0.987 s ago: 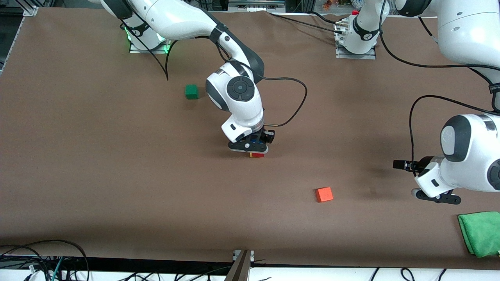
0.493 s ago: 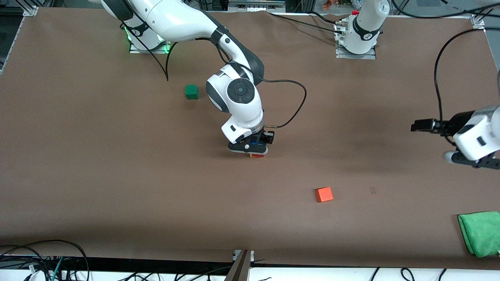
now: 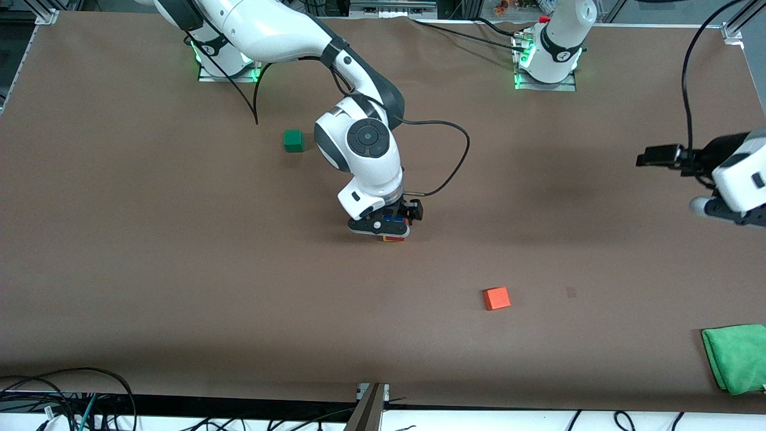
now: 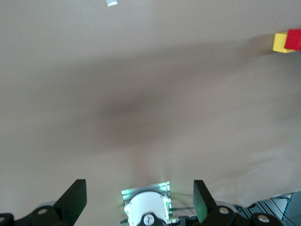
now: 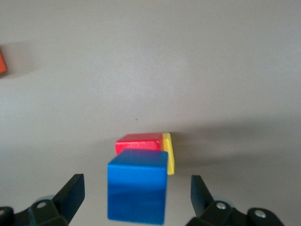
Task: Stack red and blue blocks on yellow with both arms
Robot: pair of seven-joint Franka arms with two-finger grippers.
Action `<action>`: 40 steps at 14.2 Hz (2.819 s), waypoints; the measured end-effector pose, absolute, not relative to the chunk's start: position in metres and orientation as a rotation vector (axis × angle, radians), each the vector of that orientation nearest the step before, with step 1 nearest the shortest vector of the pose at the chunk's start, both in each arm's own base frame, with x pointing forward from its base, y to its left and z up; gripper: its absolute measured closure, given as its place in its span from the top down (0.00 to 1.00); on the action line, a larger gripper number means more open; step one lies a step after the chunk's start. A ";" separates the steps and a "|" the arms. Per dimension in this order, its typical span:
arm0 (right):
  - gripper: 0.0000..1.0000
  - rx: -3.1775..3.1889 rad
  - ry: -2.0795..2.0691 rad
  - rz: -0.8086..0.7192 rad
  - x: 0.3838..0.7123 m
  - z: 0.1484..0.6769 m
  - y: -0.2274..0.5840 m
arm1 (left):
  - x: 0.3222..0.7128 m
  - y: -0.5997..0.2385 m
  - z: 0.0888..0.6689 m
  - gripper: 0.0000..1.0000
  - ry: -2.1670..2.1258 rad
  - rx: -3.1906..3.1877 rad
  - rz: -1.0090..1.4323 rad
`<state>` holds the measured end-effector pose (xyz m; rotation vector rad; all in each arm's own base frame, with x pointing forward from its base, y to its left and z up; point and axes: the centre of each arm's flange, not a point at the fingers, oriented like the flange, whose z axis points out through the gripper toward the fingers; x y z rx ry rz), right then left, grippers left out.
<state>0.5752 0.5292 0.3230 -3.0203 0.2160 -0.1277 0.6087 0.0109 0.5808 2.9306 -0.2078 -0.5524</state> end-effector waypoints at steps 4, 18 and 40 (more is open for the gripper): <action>1.00 -3.060 0.130 -0.119 0.591 0.402 0.488 | 0.576 -0.002 0.632 1.00 -0.179 2.959 -0.515; 1.00 -3.156 0.010 0.086 0.650 0.597 0.039 | 0.567 -0.030 0.612 1.00 -0.071 3.043 -0.221; 1.00 -3.157 0.027 0.226 0.564 0.611 0.027 | 0.588 -0.063 0.583 1.00 0.087 3.178 0.185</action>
